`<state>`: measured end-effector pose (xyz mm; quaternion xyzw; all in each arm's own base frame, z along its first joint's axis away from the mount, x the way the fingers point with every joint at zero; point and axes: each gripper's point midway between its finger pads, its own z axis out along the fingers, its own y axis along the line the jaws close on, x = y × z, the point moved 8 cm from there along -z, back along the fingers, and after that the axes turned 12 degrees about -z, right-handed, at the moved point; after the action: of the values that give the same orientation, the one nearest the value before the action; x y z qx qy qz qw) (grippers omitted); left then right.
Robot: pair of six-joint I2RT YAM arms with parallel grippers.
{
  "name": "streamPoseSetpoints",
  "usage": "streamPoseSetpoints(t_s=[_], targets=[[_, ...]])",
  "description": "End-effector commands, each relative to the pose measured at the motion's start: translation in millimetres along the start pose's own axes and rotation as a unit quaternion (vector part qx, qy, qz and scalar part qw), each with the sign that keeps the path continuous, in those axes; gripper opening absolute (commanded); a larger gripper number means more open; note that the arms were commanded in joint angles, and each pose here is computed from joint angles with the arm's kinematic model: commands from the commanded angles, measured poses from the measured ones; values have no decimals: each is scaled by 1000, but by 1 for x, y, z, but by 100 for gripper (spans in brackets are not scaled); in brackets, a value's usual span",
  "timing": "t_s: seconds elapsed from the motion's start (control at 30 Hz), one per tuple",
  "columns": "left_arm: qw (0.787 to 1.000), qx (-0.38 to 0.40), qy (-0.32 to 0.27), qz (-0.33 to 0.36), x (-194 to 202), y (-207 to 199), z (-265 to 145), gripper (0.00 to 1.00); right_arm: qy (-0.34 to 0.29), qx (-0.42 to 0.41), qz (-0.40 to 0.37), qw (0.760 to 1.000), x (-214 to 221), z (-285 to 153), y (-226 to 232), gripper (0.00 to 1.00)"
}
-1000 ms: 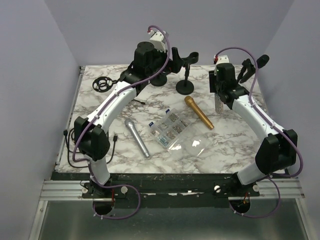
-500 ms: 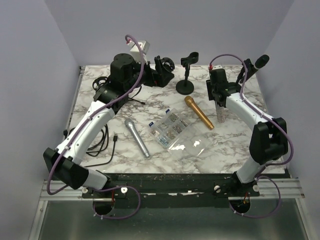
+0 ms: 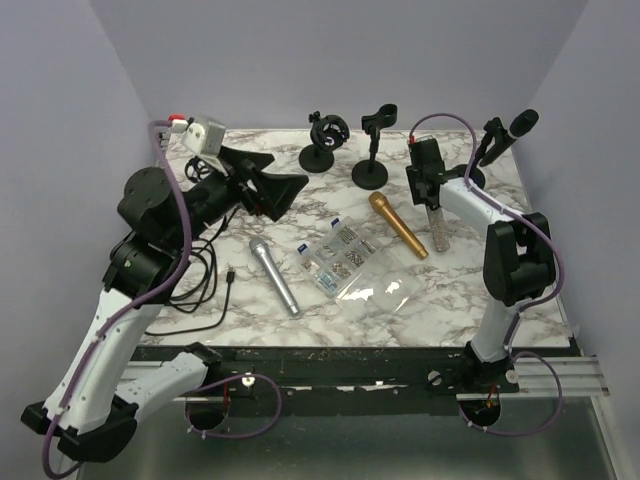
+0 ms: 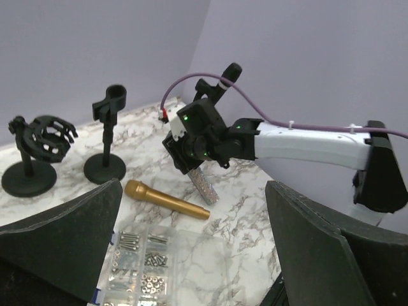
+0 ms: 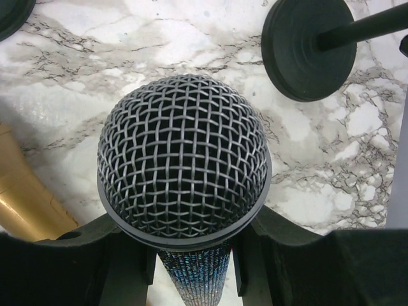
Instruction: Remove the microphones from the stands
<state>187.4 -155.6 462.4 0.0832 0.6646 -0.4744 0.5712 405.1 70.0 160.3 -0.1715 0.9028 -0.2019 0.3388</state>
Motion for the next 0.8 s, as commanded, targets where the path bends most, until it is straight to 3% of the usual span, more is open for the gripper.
streamPoseSetpoints(t_s=[0.0,0.3,0.57,0.77], targets=[[999,10,0,43,4,-5,-27,99,24,-9,-14,1000,4,11,4,1],[996,52,-19,64,1,-25,-61,98,38,-117,-23,992,11,25,34,1],[996,54,-24,63,4,-24,-64,99,44,-171,-11,984,12,35,51,4],[996,70,-8,47,11,-21,-55,99,51,-180,-10,982,17,40,56,17]])
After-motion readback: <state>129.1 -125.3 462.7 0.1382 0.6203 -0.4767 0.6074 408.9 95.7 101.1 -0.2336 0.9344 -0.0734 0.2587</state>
